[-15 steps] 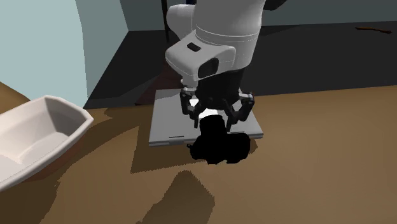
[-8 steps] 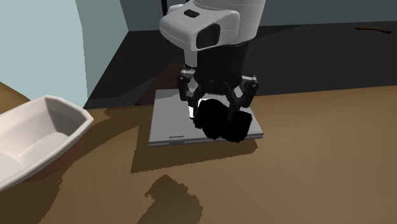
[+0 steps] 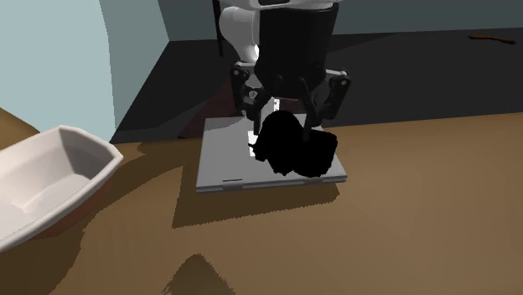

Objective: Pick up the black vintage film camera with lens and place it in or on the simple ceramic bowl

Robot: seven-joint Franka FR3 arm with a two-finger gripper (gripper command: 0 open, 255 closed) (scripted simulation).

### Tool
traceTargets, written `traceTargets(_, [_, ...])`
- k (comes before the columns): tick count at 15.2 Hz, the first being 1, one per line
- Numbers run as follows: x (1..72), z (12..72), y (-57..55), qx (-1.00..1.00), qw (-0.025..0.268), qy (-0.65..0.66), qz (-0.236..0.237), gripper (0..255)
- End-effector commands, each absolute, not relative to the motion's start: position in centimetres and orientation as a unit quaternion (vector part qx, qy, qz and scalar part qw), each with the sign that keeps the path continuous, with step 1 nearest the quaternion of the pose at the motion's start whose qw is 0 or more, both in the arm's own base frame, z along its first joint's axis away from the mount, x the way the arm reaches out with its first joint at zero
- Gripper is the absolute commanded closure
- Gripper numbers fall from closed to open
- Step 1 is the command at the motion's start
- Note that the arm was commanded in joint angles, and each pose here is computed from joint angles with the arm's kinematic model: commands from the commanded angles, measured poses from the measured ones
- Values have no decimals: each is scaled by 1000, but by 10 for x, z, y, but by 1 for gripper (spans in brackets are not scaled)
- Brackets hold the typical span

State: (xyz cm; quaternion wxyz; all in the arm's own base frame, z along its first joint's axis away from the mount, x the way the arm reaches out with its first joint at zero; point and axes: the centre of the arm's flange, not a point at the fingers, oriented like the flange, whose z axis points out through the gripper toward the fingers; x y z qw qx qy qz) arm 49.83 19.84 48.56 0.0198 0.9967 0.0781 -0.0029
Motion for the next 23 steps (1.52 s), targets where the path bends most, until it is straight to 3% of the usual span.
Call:
traceTargets(1, [497,497,199,997,20,78,-3,255])
traceTargets(5, [497,514,199,997,20,78,-3,255])
traceTargets(23, [550,518,-33,997,20,78,-3,255])
